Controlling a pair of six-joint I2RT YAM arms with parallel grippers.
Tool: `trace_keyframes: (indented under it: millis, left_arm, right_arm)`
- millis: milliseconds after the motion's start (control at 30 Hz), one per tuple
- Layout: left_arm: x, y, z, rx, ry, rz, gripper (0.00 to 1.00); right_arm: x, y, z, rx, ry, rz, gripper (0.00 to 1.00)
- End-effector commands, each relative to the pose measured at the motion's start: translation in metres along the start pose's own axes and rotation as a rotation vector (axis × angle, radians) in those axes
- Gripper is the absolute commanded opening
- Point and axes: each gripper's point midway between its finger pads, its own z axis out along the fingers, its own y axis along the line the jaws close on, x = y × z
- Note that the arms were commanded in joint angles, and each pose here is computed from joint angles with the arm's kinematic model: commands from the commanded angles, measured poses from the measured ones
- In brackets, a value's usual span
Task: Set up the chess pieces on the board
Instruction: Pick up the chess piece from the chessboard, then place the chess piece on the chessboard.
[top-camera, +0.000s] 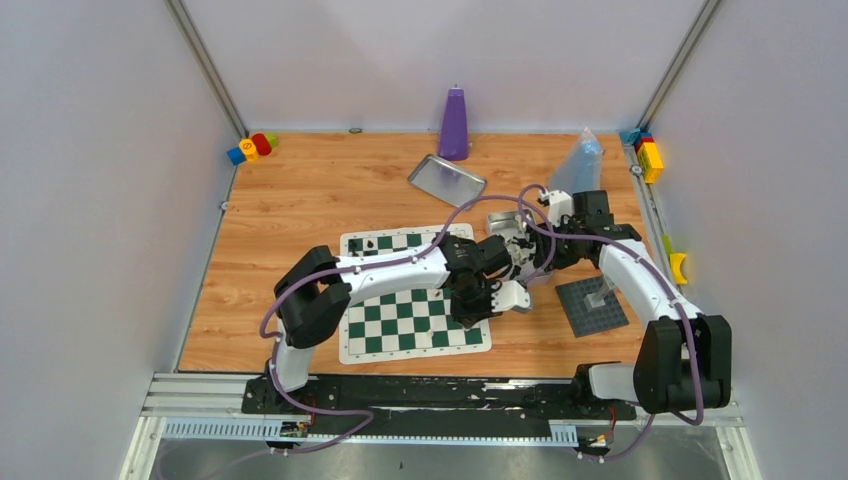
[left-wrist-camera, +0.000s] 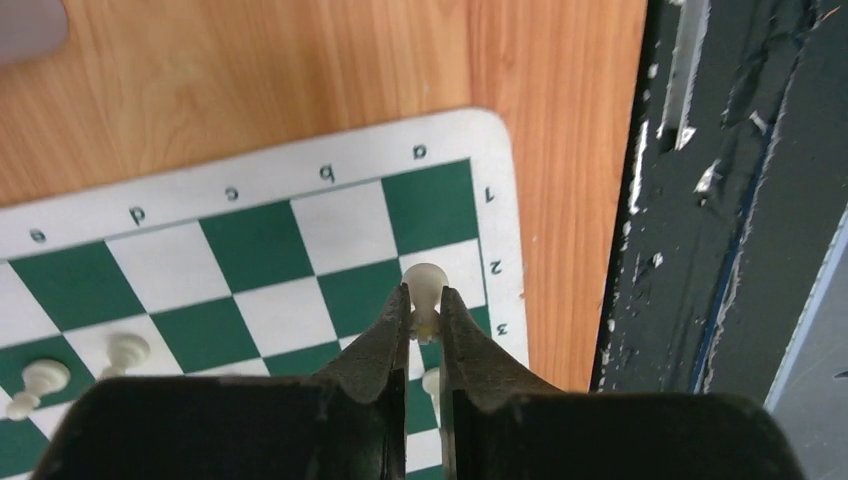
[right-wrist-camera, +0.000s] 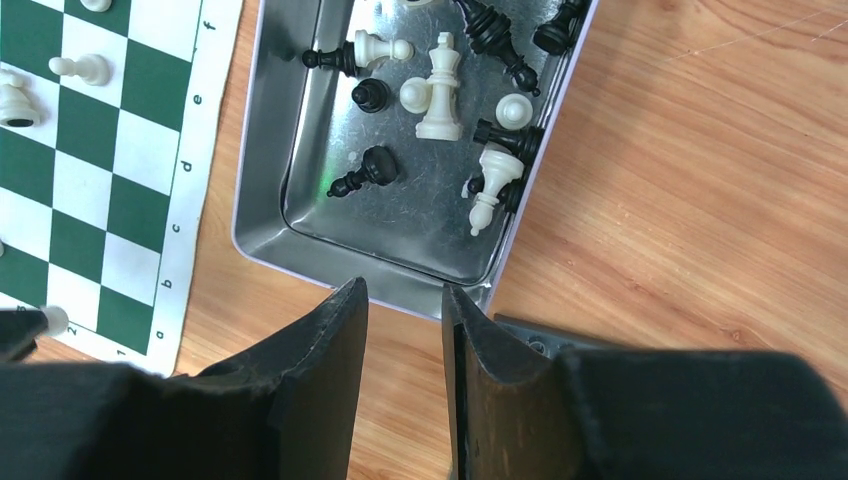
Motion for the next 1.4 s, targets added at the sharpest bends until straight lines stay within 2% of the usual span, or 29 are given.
trace_keyframes:
  millis: [0,300,733,833,933,1067,1200,1367]
  left_arm:
    - [-0.021,-0.007,0.006,0.013,-0.012,0.060,0.12]
    - [-0.022,-0.014,0.028,0.012,0.029,0.086,0.15]
    - [-0.021,-0.015,0.036,0.011,0.032,0.076,0.19]
    - [-0.021,-0.016,0.036,0.009,0.031,0.073,0.29]
    - [-0.024,-0.014,0.028,-0.018,0.015,0.076,0.44]
    - [-0.027,-0.003,0.006,-0.118,-0.013,0.099,0.58]
    - [-0.016,0.004,-0.019,-0.177,-0.029,0.111,0.65]
    - [0.031,0.003,-0.031,-0.146,0.050,0.065,0.66]
  right_arm:
    - [-0.006,-0.005,-0.002,0.019,-0.017,0.002,0.34]
    - [-0.006,-0.007,-0.004,0.017,-0.025,0.004,0.34]
    - [-0.006,-0.006,-0.003,0.008,-0.021,0.004,0.34]
    - [-0.006,-0.006,-0.003,0.007,-0.021,0.005,0.34]
    - [-0.006,-0.006,-0.003,0.006,-0.020,0.005,0.34]
    - [-0.005,-0.005,-0.003,0.003,-0.018,0.006,0.34]
    - [-0.006,-0.005,-0.003,0.004,-0.021,0.005,0.34]
    - [-0.005,-0.005,-0.003,0.002,-0.018,0.004,0.34]
